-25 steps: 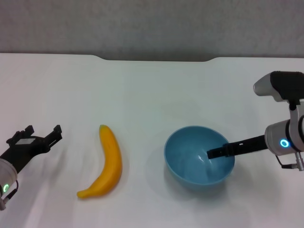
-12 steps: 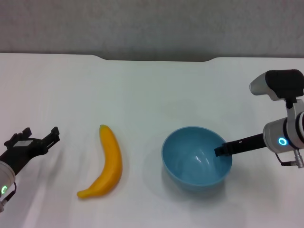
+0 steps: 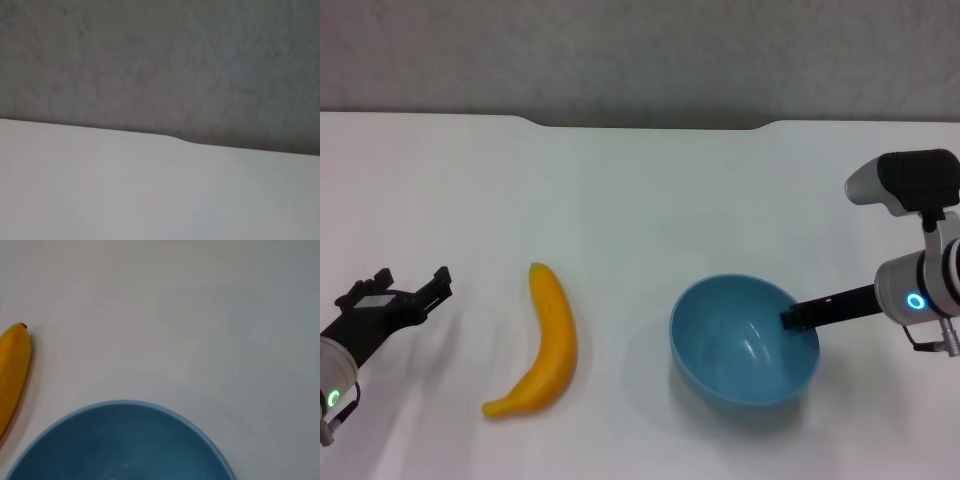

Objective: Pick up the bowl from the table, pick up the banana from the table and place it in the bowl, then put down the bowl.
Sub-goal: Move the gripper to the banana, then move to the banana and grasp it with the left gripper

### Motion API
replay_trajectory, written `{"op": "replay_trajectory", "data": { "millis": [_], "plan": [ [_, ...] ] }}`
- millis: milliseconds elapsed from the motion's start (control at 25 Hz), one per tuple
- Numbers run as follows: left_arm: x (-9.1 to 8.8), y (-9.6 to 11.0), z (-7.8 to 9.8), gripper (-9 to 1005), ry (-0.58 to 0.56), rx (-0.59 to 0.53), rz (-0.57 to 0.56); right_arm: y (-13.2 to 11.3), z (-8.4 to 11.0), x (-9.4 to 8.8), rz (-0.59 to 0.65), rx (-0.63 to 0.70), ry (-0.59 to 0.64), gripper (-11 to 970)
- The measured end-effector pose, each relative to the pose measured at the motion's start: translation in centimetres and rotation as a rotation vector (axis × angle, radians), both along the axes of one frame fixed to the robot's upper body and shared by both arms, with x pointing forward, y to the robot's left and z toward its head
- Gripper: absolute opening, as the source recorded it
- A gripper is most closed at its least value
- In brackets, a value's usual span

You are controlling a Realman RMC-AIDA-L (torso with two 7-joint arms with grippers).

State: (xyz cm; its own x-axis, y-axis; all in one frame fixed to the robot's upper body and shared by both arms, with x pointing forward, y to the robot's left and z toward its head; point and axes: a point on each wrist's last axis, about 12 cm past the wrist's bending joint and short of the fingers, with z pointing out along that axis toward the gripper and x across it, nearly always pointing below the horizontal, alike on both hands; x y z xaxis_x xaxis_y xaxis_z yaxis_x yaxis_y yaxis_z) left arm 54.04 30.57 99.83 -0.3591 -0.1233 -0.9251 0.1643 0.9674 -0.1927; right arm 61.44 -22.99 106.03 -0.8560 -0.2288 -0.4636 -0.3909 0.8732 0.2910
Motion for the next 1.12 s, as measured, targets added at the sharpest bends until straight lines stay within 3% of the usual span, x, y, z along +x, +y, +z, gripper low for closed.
{"op": "replay_trajectory", "data": {
  "millis": [200,400,640,800,960,1120],
  "plan": [
    [0.4,-0.7,0.5,849,-0.013,-0.024,-0.038,-0.3,0.2,-0.1,-0.008,0.009,-0.027,33],
    [1.8,-4.1,1.8,847,0.024,0.032,-0.198,-1.0,0.0,-0.6,-0.026,0.014,-0.033,33],
    [2.5,-7.6,3.4,845,0.103,0.126,-0.259,-1.2,0.4,-0.6,-0.026,0.016,-0.046,34],
    [2.4,-9.0,4.3,844,0.138,0.04,-0.268,-1.4,0.3,-0.7,-0.032,0.017,-0.043,35],
    [2.7,-9.1,5.1,843,0.193,-0.057,-0.263,-1.4,0.4,-0.7,-0.033,0.018,-0.047,35],
    [2.8,-8.9,4.8,841,0.224,-0.042,-0.251,-1.3,0.5,-0.6,-0.03,0.018,-0.052,36]
  ]
}}
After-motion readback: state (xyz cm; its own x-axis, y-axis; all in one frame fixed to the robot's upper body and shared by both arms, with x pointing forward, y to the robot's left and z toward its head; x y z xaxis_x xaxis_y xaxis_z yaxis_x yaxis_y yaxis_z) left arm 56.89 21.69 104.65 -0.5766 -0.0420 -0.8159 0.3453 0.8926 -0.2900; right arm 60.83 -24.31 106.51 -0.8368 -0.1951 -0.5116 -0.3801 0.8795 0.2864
